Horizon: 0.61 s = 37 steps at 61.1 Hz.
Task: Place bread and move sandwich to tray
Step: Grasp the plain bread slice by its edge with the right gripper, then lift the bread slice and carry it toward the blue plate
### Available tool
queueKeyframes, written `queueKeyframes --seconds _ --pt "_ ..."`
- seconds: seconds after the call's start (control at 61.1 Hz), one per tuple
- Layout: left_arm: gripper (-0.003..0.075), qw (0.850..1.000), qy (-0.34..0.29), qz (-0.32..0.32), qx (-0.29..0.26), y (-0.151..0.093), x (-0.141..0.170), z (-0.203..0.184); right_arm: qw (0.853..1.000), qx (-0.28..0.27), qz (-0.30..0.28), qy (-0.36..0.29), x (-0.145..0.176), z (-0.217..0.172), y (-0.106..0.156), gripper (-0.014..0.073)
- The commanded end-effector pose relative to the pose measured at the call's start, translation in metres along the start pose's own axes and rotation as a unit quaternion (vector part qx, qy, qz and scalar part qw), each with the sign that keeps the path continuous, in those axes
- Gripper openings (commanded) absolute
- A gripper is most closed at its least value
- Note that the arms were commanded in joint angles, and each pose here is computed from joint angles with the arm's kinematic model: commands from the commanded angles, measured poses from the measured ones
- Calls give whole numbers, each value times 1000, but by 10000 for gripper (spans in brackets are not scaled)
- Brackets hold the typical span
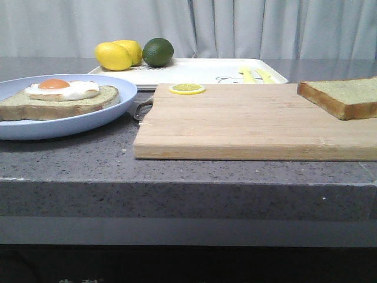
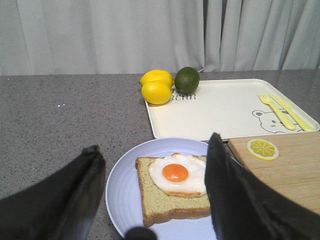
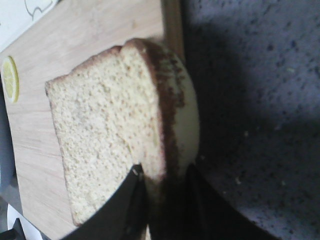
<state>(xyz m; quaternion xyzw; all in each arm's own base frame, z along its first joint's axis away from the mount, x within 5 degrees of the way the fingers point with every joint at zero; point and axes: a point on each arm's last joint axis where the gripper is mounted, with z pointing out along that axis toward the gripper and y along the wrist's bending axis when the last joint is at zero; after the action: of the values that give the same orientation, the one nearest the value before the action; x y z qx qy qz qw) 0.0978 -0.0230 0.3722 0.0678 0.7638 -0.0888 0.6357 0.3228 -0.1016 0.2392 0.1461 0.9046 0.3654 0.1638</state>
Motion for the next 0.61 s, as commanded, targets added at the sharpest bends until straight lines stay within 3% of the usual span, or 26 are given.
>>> queueKeyframes --seconds 0.0,0.295,0.589 --pt "439 999 -53 4 9 -2 -17 -3 998 -56 -30 -8 4 -26 31 118" --pt "439 999 -53 4 9 -2 -17 -3 996 -74 -46 -32 9 -38 49 -68" --pt "439 999 -53 4 9 -2 -17 -3 976 -177 -72 -107 23 -64 105 -66"
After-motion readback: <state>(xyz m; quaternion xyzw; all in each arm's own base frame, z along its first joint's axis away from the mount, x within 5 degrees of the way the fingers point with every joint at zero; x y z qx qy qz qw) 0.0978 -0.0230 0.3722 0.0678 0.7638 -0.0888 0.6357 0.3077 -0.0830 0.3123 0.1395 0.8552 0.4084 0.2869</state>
